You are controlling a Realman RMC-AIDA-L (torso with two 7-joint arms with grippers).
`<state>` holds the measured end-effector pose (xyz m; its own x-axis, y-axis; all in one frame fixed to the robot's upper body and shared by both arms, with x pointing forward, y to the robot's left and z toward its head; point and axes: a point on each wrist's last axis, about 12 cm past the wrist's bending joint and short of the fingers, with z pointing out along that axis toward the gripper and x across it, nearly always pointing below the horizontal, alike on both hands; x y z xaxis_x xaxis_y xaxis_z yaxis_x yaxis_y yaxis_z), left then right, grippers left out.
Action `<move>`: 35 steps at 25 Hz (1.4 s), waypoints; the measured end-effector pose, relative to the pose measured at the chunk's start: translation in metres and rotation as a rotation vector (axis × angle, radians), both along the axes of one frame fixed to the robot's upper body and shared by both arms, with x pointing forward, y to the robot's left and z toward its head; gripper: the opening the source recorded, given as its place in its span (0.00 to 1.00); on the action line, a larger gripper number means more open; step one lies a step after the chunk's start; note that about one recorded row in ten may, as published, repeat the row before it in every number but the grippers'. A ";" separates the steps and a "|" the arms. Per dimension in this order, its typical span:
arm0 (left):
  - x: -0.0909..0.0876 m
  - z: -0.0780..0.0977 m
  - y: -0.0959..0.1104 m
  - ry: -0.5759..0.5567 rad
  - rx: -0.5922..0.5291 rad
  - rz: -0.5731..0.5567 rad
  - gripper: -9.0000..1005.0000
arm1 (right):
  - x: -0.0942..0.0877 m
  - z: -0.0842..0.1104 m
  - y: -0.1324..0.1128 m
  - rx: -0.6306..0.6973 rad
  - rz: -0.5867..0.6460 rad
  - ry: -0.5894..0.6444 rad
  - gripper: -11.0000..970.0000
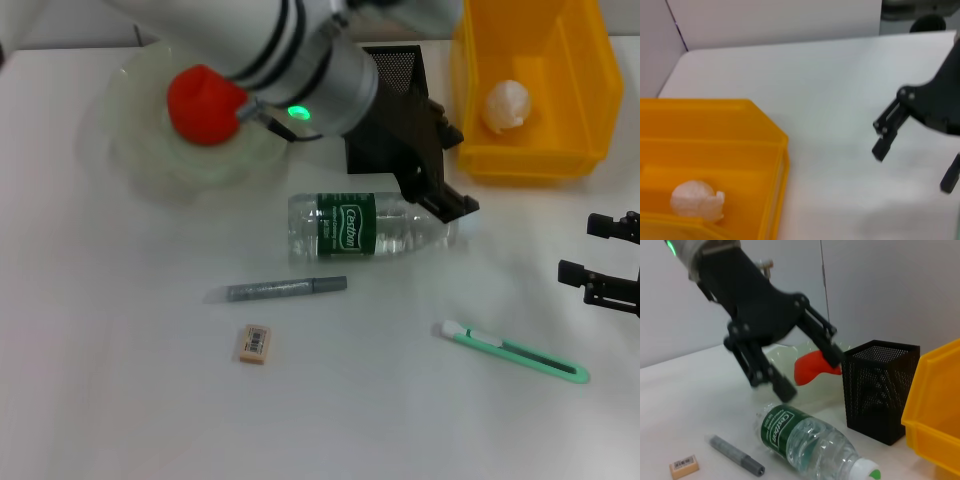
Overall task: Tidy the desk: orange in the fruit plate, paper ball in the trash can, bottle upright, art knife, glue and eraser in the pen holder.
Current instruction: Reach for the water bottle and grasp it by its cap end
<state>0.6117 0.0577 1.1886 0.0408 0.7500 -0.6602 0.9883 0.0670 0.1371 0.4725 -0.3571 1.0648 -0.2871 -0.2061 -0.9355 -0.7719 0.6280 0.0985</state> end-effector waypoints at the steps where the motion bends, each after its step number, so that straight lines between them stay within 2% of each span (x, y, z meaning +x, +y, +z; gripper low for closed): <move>1: -0.001 -0.004 -0.002 -0.009 0.011 -0.003 0.80 | 0.000 0.000 0.000 0.003 0.000 0.002 0.80; 9: -0.008 -0.029 -0.012 -0.073 0.046 -0.007 0.80 | -0.001 -0.001 0.000 0.012 -0.005 0.007 0.80; 12: -0.009 -0.034 -0.013 -0.092 0.053 -0.008 0.80 | -0.001 -0.001 0.000 0.014 -0.005 0.007 0.80; 19: -0.011 -0.053 -0.012 -0.151 0.079 0.005 0.80 | -0.002 -0.001 0.001 0.019 -0.002 0.008 0.80; 35: -0.010 -0.068 -0.006 -0.169 0.136 0.014 0.80 | -0.001 0.000 0.001 0.029 -0.002 0.014 0.80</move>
<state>0.6013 0.0520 1.1208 0.1316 0.8331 -0.5373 0.9496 0.0497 0.3096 0.4711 -0.3558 1.0646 -0.3005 -0.1785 -0.9369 -0.7690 0.6264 0.1273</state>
